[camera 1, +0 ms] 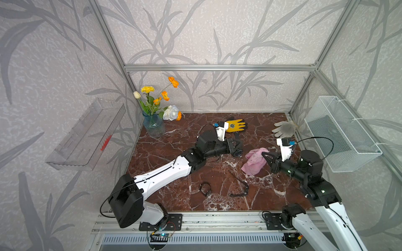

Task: Wipe the watch dial
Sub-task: Pick up the watch at the center of the board, then wipe the dirt from the watch dial.

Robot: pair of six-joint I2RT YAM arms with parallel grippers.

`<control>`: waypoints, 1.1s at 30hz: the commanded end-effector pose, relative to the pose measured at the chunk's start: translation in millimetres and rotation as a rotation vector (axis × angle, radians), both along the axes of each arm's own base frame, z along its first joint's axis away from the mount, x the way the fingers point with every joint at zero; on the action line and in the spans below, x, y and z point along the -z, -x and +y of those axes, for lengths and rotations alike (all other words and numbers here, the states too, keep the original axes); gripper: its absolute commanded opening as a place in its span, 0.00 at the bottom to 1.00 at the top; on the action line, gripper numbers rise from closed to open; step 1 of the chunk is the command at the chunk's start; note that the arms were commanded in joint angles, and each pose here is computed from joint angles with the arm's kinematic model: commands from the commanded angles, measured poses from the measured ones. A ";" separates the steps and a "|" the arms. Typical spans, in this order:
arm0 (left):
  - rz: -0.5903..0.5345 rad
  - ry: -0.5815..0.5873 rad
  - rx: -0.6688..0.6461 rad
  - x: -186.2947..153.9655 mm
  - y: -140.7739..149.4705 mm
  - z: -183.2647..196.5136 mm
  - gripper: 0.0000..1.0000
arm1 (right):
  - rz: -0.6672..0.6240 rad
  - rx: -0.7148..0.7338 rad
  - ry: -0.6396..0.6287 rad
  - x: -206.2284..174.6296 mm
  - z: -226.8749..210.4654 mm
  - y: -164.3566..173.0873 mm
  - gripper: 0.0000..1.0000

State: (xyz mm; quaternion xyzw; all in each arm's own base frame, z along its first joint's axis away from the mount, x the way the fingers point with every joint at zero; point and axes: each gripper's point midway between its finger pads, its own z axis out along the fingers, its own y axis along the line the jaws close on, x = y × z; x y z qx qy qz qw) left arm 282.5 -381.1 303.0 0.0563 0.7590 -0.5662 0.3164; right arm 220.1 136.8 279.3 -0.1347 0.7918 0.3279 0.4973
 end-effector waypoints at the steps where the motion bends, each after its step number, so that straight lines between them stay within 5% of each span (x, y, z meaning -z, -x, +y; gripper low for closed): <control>1: -0.080 0.076 -0.013 -28.7 -7.8 -10.2 0.00 | -0.089 -0.119 -0.058 -18.6 19.0 13.1 0.00; 12: 0.091 0.147 -0.094 -14.4 -50.7 -22.5 0.00 | -0.070 -0.098 -0.086 4.2 24.8 -1.8 0.00; 33: 0.248 0.281 0.000 1.8 -48.8 -62.6 0.00 | -0.056 0.039 -0.048 19.0 18.8 -37.6 0.00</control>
